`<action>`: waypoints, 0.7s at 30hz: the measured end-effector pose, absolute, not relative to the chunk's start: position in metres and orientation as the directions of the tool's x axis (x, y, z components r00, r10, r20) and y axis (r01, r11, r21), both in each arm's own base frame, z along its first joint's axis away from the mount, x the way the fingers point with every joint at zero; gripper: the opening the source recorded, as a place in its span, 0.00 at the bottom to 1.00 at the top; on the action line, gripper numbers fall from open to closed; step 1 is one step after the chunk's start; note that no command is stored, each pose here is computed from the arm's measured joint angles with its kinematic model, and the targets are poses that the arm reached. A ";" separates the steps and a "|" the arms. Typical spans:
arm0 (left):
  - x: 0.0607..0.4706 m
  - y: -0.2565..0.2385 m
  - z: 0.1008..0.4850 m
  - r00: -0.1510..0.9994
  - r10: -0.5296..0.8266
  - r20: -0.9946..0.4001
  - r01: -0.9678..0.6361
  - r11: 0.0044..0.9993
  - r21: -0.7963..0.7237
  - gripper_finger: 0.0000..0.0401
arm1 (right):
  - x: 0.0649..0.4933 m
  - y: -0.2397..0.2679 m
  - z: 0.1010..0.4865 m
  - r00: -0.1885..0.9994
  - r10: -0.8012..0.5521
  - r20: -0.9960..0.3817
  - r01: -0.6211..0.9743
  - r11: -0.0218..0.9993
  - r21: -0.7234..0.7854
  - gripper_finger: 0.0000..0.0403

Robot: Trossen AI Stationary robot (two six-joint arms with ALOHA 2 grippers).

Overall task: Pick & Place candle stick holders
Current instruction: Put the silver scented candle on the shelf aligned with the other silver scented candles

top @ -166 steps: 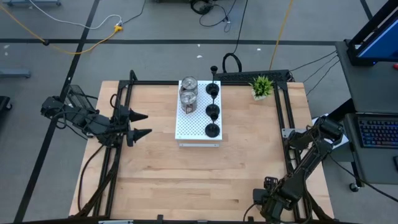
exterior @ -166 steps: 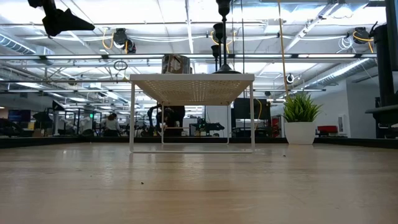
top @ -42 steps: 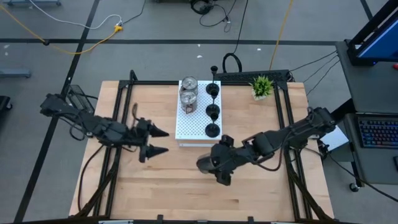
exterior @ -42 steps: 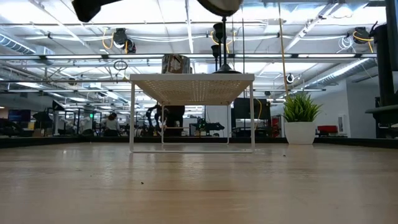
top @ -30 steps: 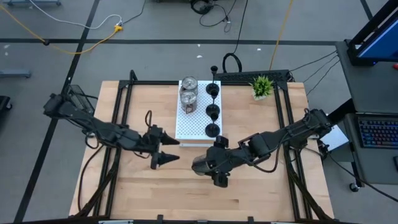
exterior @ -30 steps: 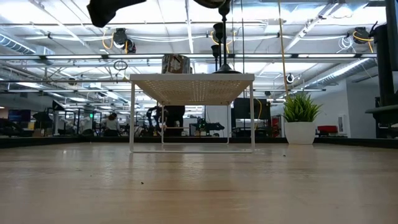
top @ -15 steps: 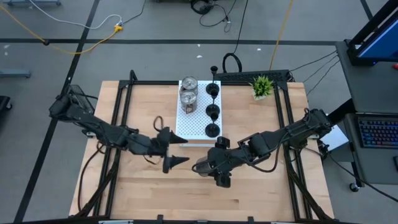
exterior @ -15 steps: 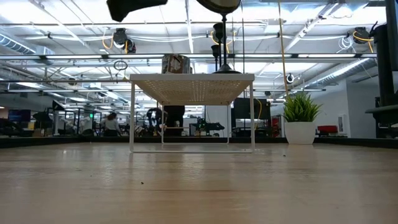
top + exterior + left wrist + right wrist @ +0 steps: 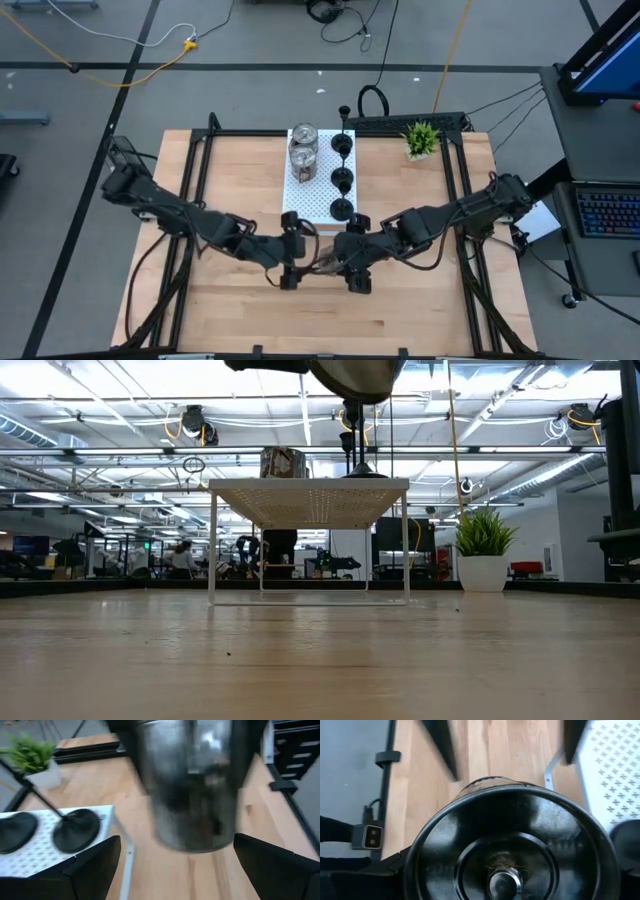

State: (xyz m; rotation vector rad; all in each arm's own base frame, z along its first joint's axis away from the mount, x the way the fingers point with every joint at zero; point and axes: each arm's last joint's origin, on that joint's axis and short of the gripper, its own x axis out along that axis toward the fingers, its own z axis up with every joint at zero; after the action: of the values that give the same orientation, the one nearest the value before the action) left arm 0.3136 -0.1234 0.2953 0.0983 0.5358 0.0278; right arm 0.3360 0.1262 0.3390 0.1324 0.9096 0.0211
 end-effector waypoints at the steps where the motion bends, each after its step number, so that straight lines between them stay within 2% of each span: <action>1: 0.315 -0.124 0.295 0.859 0.041 -0.510 0.008 0.996 0.094 0.98 | 0.336 0.125 0.339 0.613 0.070 -0.787 0.039 0.992 0.118 0.87; 12: 0.321 -0.121 0.297 0.873 0.022 -0.488 -0.002 0.999 0.042 0.98 | 0.352 0.118 0.329 0.618 0.100 -0.780 -0.016 0.993 0.115 0.86; 21: 0.329 -0.115 0.287 0.845 -0.042 -0.534 0.009 0.998 -0.064 0.98 | 0.366 0.118 0.321 0.645 0.111 -0.757 -0.048 0.993 0.105 0.86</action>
State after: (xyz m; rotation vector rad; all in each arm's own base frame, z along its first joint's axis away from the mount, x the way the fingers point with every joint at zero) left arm 0.3287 -0.1152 0.2870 -0.0599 0.5645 -0.0273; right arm 0.3656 0.1184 0.3214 0.0779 0.8659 0.0902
